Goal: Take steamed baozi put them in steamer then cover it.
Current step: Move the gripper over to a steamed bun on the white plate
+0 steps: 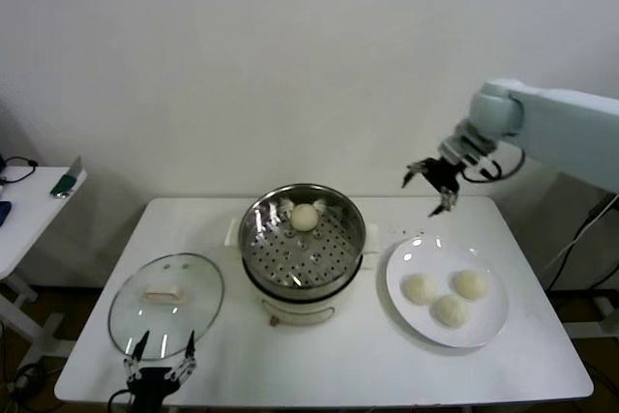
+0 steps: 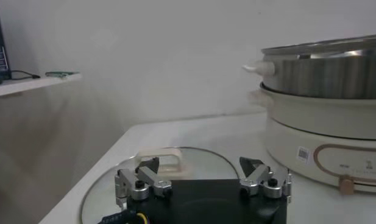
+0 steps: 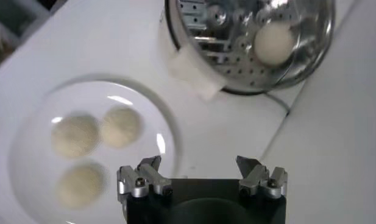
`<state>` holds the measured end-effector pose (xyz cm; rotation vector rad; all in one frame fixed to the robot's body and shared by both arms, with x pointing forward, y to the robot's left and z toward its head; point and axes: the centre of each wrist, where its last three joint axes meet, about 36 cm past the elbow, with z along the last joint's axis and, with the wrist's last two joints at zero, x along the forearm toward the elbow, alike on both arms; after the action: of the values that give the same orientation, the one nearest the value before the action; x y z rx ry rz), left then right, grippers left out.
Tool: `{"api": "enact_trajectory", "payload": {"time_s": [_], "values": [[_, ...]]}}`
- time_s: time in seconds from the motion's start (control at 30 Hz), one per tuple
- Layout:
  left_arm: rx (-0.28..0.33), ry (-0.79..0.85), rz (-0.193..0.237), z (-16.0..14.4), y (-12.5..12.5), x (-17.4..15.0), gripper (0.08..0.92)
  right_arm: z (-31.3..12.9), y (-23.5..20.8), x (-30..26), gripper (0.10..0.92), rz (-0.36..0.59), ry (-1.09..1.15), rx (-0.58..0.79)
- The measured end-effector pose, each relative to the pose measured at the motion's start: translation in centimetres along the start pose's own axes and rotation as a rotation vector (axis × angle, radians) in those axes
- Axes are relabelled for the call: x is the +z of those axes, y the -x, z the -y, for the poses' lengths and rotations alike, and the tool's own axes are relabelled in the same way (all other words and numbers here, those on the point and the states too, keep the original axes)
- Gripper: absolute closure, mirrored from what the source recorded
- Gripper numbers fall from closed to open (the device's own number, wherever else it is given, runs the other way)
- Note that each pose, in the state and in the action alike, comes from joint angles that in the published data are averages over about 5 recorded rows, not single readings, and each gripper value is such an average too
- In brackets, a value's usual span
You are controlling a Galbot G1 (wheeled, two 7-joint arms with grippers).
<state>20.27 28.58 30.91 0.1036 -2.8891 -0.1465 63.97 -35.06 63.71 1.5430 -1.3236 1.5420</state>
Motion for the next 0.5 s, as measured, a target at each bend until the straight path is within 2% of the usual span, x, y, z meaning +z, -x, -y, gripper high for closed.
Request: {"api": "enact_trajectory", "payload": {"time_s": [0.27,0.5], "values": [[0.004,0.004,-0.001,0.1,0.0,0.3,0.177,-5.4,4.2,0.6,0.200,-0.024,0.203,-0.037],[0.005,0.007,-0.002,0.1,-0.2,0.3,0.177,-7.0,8.2,0.2,0.200,-0.062,0.287,-0.046]]}}
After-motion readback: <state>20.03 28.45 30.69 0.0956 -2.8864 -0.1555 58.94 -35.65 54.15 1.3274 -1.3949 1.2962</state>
